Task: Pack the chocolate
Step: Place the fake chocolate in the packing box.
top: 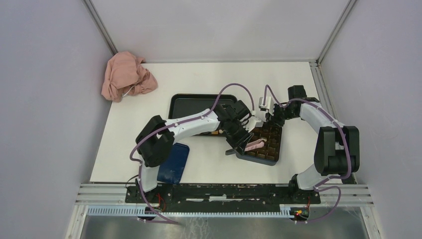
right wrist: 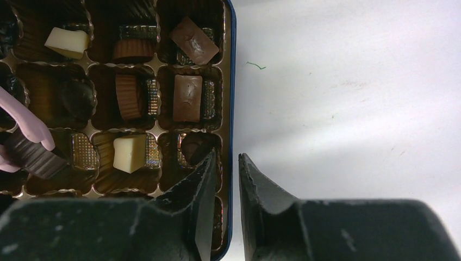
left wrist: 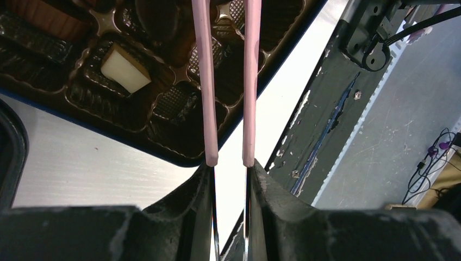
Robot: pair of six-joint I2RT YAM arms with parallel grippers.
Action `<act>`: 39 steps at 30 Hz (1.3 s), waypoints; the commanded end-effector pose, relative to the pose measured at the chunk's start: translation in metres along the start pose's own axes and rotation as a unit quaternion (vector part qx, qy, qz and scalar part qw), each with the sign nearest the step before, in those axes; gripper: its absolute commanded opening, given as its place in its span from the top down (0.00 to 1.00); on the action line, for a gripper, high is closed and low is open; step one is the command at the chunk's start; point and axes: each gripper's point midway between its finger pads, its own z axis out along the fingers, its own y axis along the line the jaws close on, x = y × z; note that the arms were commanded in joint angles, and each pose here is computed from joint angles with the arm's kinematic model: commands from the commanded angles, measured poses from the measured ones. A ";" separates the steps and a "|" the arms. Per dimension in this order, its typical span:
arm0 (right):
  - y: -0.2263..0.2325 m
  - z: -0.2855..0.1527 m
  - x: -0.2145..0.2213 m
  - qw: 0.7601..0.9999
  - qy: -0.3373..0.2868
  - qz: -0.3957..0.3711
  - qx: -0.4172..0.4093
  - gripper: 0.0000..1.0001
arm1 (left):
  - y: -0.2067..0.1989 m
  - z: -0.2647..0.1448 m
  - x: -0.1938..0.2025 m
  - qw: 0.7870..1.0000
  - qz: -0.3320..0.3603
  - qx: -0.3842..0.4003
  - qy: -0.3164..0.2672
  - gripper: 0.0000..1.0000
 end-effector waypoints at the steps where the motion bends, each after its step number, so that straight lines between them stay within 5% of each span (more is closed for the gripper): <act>1: -0.011 -0.005 -0.012 1.000 -0.015 -0.007 0.011 0.71 | -0.004 -0.002 -0.013 0.999 0.036 -0.003 -0.008 0.87; 17: -0.012 -0.013 -0.022 0.999 -0.026 -0.016 0.022 0.47 | 0.003 0.003 -0.019 0.999 0.032 -0.026 -0.005 0.66; 27: -0.010 -0.018 -0.029 0.999 -0.034 -0.023 0.025 0.40 | -0.004 -0.002 -0.025 0.999 0.034 -0.015 -0.015 0.63; 39: -0.014 -0.038 -0.043 0.996 -0.072 -0.023 0.044 0.39 | 0.022 -0.069 -0.044 0.987 -0.020 -0.046 -0.154 0.68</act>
